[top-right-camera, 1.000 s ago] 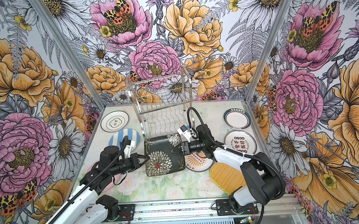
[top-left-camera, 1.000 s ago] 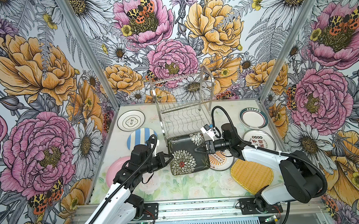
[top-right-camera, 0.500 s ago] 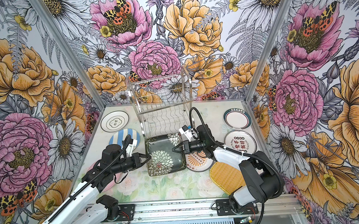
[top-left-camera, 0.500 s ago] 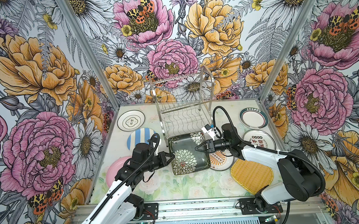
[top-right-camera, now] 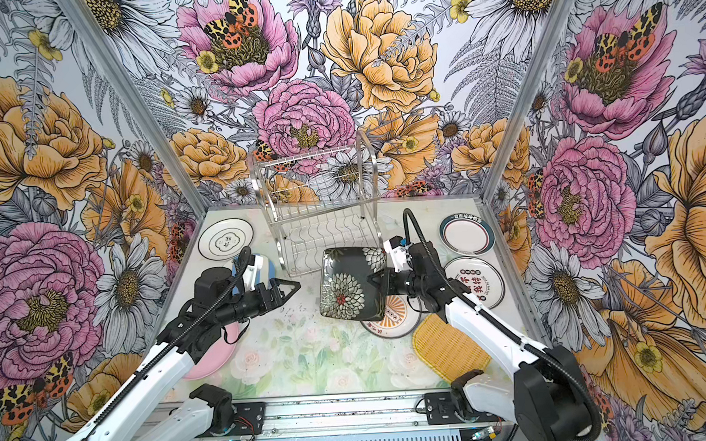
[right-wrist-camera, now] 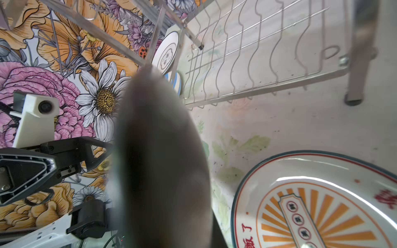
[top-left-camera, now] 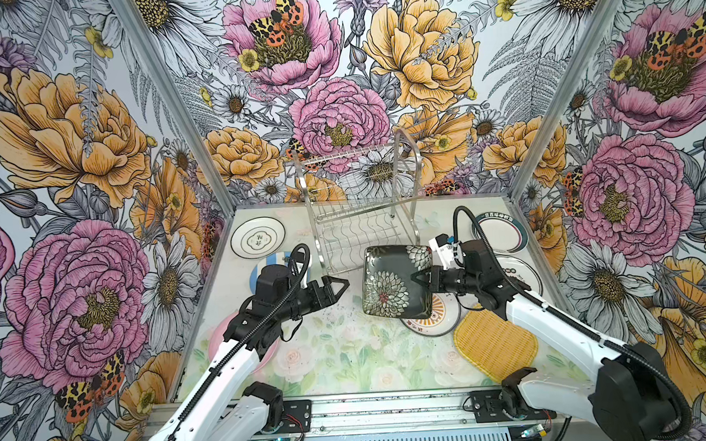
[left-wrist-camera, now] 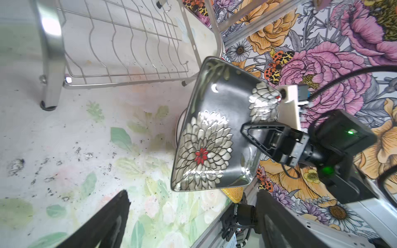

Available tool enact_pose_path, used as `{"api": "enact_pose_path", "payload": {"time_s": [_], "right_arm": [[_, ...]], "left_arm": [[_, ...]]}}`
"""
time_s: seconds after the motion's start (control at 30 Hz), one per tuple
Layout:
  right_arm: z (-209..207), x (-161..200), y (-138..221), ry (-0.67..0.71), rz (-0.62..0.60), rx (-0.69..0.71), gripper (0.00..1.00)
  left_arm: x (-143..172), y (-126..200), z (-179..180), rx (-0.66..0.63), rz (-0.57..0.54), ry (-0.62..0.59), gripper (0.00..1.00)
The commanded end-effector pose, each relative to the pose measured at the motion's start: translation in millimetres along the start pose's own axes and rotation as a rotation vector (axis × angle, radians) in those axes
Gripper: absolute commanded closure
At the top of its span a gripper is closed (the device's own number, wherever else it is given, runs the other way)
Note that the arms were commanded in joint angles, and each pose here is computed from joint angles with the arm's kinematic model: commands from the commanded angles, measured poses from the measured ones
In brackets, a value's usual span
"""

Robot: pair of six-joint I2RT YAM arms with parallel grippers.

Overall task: Load plates into a dish rack
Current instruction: Place the plate on the dish rack.

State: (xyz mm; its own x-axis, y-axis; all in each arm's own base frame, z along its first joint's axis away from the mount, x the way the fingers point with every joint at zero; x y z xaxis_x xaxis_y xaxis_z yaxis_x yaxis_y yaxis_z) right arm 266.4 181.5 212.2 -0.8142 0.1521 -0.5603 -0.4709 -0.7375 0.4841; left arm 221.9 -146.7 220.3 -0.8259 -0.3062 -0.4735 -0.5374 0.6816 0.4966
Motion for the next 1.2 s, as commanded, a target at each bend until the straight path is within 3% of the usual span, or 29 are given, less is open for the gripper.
{"api": "enact_pose_path", "payload": {"time_s": [0.0, 0.23, 0.5, 0.73, 1.17], "right_arm": [[34, -51, 42, 0.137, -0.229, 0.054, 1.0], [65, -87, 90, 0.193, -0.387, 0.151, 1.0], [110, -132, 136, 0.246, -0.55, 0.164, 1.0], [137, -167, 142, 0.258, -0.589, 0.145, 1.0], [173, -237, 154, 0.335, -0.87, 0.262, 1.0]], "left_arm": [[-13, 1, 0, -0.071, -0.059, -0.062, 0.06], [-22, -11, 0, -0.111, -0.086, -0.116, 0.04], [-21, -23, -1, -0.108, -0.094, -0.129, 0.01], [-20, -27, -2, -0.106, -0.094, -0.133, 0.01], [-19, -32, 3, -0.121, -0.098, -0.127, 0.01]]}}
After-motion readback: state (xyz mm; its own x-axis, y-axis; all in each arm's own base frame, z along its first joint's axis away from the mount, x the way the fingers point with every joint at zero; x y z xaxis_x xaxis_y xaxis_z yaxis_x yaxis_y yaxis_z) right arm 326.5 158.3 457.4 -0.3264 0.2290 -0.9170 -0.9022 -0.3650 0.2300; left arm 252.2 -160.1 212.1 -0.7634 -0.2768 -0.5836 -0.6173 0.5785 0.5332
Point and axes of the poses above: each gripper's point midway between its finger pads, its own y axis back along the fingers, its own z axis along the line the jaws close on, x = y × z, the point moved 4 cm from there along y, back along the fingers, and after that the axes turned 2 degrees about -y, right-handed, at the moved point
